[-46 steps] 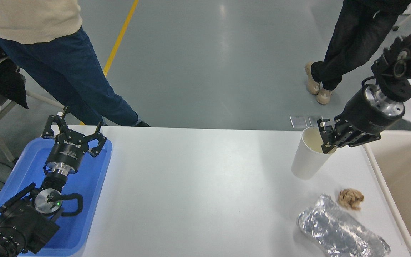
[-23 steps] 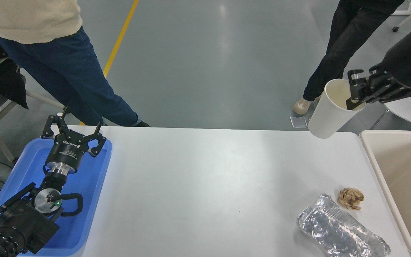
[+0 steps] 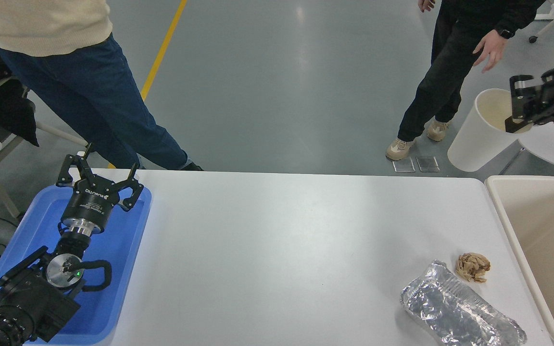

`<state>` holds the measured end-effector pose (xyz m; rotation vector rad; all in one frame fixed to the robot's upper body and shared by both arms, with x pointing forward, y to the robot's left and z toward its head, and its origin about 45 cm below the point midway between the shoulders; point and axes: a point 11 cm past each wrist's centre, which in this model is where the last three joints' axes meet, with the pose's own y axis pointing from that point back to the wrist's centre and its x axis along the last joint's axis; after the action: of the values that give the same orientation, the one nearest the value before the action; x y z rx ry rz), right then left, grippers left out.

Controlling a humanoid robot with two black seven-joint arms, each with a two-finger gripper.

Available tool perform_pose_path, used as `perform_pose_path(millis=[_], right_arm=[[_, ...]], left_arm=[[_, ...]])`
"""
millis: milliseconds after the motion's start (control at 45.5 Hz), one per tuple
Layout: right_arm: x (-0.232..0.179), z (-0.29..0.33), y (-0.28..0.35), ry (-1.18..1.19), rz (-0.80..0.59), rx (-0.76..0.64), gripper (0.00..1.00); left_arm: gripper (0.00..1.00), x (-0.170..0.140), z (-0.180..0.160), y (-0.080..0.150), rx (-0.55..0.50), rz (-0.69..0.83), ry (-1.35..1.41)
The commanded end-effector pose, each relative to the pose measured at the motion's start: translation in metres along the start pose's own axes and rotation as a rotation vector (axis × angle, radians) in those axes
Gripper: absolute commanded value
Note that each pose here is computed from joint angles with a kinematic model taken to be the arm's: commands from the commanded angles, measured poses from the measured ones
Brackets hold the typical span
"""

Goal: Pick up paper cup place in dustbin

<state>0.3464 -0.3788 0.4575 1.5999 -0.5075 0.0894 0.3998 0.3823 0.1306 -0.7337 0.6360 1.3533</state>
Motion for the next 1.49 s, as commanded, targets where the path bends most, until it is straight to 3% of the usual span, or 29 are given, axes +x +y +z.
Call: perform_pose_path(millis=[0, 198, 418, 703, 1209, 1473], right_arm=[[-0.009, 0.086, -0.025, -0.2, -0.019, -0.04, 0.0], [-0.019, 0.173, -0.065, -0.331, -0.008, -0.174, 0.0], [-0.023, 0.22, -0.113, -0.342, 0.114, -0.249, 0.0], [-0.059, 0.286, -0.183, -0.374, 0.191, -0.352, 0.0], [-0.078, 0.302, -0.245, -0.272, 0.407, -0.47, 0.0], [-0.089, 0.3, -0.259, -0.277, 0.411, -0.495, 0.0]], left_arm=[[1.0, 0.001, 0.0, 0.0, -0.001, 0.002, 0.0], [1.0, 0.001, 0.0, 0.0, -0.003, 0.002, 0.0], [1.0, 0.001, 0.0, 0.0, -0.004, 0.003, 0.001], [1.0, 0.001, 0.0, 0.0, -0.004, 0.003, 0.001], [1.0, 0.001, 0.001, 0.0, -0.005, 0.003, 0.002], [1.0, 0.001, 0.001, 0.0, -0.005, 0.003, 0.002]])
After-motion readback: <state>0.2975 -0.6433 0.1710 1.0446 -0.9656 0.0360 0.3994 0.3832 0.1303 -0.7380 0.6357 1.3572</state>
